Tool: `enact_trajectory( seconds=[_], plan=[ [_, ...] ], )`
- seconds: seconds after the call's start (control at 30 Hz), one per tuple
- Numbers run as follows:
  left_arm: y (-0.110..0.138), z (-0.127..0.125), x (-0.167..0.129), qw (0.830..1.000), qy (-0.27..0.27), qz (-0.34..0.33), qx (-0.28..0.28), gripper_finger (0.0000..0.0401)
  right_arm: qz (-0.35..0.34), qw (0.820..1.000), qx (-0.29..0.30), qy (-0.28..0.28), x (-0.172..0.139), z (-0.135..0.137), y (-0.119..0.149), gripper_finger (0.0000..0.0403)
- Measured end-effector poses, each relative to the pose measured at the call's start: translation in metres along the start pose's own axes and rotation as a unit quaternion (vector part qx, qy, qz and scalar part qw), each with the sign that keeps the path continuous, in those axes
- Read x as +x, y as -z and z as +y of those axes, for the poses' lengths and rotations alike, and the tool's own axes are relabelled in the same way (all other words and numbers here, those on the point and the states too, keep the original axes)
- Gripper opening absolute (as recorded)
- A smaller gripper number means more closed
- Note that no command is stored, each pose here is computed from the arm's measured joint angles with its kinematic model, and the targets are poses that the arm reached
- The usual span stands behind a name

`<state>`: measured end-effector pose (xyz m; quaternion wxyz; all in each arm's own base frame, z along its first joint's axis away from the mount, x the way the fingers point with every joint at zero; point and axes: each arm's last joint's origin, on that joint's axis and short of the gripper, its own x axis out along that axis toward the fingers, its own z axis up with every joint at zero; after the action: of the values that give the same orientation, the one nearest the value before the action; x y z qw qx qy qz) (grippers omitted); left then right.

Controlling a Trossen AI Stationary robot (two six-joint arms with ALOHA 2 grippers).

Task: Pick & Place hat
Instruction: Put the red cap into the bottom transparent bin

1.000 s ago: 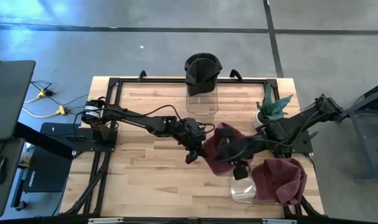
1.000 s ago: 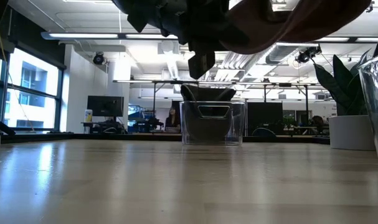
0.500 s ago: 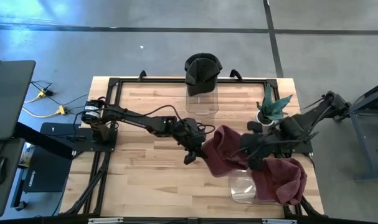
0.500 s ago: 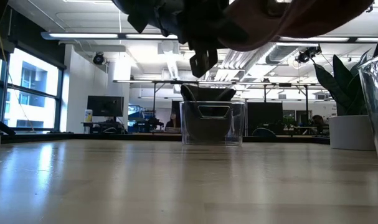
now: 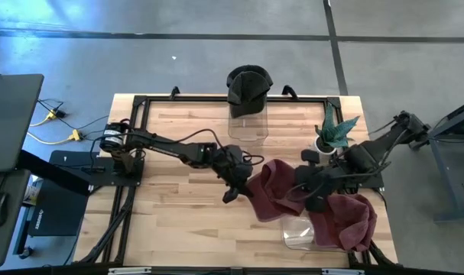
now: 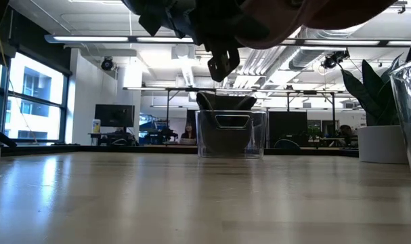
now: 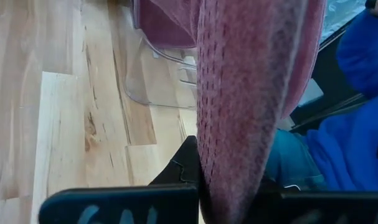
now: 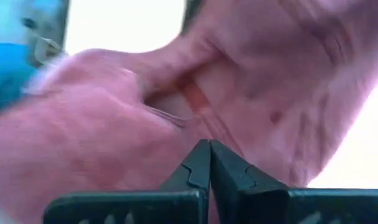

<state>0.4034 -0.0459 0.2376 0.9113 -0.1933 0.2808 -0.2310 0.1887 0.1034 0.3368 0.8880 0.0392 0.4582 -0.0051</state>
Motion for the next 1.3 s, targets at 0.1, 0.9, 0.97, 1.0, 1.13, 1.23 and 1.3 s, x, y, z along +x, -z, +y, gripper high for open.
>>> enact_trajectory(
  seconds=[0.1, 0.9, 0.97, 1.0, 1.13, 1.23, 1.3],
  plan=[
    [0.000, 0.000, 0.000, 1.000, 0.000, 0.000, 0.009, 0.0001, -0.031, 0.999, -0.034, -0.029, -0.010, 0.011, -0.005, 0.0004],
    [-0.003, -0.026, 0.022, 0.965, 0.133, -0.075, 0.215, 0.0001, -0.283, 0.945, -0.090, -0.134, -0.099, 0.083, 0.001, 0.0058],
    [-0.004, -0.026, 0.022, 0.964, 0.132, -0.077, 0.216, 0.0001, -0.272, 0.952, -0.030, -0.138, -0.100, 0.073, -0.001, 0.0092],
    [-0.004, -0.026, 0.022, 0.964, 0.132, -0.078, 0.216, 0.0001, -0.262, 0.955, 0.004, -0.139, -0.101, 0.068, 0.000, 0.0109],
    [-0.003, -0.024, 0.023, 0.969, 0.106, -0.078, 0.210, 0.0001, -0.200, 0.960, 0.139, -0.139, -0.096, 0.049, 0.002, 0.0187],
    [-0.003, -0.024, 0.023, 0.970, 0.100, -0.079, 0.209, 0.0001, -0.148, 0.957, 0.209, -0.139, -0.088, 0.041, 0.001, 0.0232],
    [-0.003, -0.024, 0.023, 0.969, 0.097, -0.079, 0.212, 0.0001, -0.124, 0.954, 0.237, -0.137, -0.081, 0.038, -0.003, 0.0246]
  ],
)
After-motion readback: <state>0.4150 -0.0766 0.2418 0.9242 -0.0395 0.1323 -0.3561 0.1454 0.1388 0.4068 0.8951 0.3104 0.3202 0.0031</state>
